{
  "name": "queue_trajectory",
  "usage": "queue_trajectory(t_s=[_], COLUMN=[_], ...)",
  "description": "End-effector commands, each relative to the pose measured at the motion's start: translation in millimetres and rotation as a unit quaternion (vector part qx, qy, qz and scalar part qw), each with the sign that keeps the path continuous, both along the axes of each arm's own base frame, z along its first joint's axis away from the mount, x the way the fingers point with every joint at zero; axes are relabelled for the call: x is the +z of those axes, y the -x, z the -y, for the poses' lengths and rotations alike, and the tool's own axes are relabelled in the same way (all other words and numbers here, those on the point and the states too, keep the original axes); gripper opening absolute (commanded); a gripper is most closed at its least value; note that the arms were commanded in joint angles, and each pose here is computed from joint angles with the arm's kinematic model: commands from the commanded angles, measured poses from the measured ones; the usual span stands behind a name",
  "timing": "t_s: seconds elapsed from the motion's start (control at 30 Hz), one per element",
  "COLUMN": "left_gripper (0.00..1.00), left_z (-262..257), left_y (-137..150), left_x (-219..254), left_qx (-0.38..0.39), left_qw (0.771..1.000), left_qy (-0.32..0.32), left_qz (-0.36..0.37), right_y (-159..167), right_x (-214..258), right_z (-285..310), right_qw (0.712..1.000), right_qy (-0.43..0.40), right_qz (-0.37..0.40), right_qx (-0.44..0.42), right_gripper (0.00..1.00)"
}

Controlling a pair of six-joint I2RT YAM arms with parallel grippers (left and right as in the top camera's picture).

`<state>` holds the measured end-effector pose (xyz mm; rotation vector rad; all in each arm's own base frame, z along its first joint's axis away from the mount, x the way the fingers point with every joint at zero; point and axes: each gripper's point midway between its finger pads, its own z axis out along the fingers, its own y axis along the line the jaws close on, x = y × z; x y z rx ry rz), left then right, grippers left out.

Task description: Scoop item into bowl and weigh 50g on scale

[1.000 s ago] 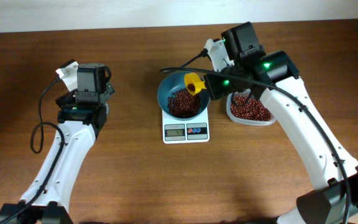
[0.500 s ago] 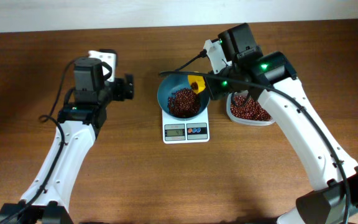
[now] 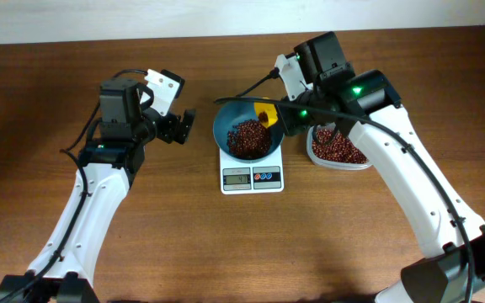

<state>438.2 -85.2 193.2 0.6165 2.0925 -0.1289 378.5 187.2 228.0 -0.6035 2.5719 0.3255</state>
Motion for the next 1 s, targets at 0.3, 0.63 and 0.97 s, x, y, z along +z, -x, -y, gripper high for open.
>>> queue_trajectory(t_s=[0.3,0.63,0.97], left_gripper=[0.99,0.99,0.99], left_z=[34,13,5], left_y=[50,89,149], left_x=[-30,-11,0], left_qx=[-0.272,-0.244,-0.173], left_qw=[0.955,0.956,0.968], left_qy=[-0.119,-0.149,-0.086], left_qz=[0.003,-0.063,-0.164], right_y=[2,2,2], right_x=[13,14,13], right_z=[-3,-3,-3], right_qw=[1.0,1.0,1.0], right_qy=[0.0,-0.001,0.0], right_qz=[0.017,0.018,0.017], right_qx=[0.015,0.015,0.015], right_gripper=[0.04,0.04,0.04])
